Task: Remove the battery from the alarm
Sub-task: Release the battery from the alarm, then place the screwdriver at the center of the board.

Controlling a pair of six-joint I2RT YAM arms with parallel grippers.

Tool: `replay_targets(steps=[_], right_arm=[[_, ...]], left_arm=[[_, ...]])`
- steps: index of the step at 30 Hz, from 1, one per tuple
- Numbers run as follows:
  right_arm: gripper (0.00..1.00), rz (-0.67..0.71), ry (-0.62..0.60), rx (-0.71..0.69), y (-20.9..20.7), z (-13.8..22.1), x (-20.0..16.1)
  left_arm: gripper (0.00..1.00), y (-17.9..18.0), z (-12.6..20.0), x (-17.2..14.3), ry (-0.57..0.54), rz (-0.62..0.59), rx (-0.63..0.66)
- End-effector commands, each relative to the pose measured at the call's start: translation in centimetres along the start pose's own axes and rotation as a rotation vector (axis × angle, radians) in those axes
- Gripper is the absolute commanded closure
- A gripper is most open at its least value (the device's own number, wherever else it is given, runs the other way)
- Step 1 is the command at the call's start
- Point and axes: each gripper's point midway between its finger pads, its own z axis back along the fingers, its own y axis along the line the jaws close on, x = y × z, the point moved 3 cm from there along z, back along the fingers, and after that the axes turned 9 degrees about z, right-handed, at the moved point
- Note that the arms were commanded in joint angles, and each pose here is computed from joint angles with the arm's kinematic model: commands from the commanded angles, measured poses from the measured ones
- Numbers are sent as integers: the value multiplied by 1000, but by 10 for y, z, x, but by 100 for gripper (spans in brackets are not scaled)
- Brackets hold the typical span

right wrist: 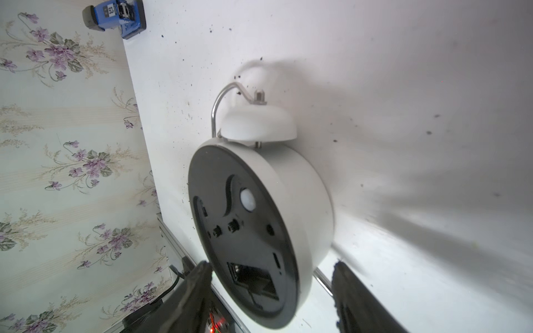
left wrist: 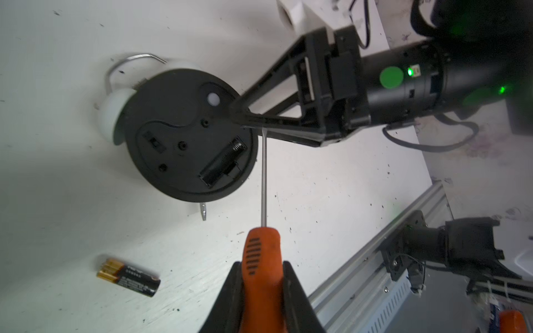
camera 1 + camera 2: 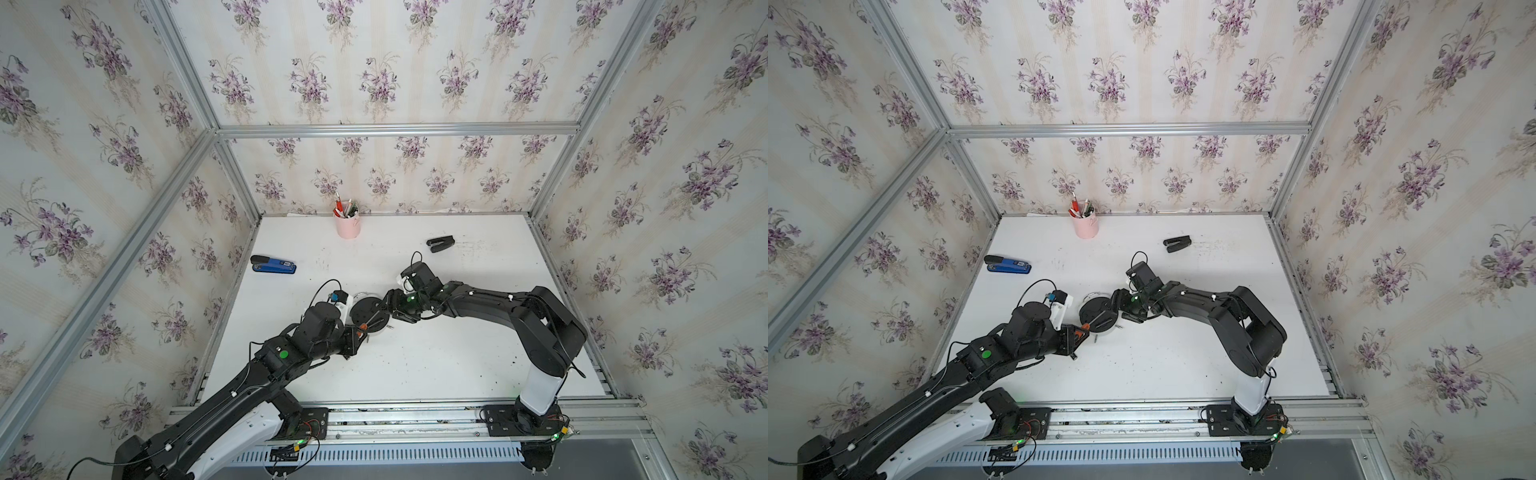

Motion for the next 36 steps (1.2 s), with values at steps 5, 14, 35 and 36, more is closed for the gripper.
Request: replay_targets(steps=[5,14,35,36], right_arm=[[31,76,-35,-22,9,31,13],[32,90,-30,-13,9,41,9],[32,148,30,-3,7,41,-4],[32,151,31,-6,7,41,-4]], left_arm=[[100,46,54,0,-151,232,244],[100,88,30,-14,-179,463,458],[100,140,35,-101,135,690,772],[100,142,35,-105,142,689,789]])
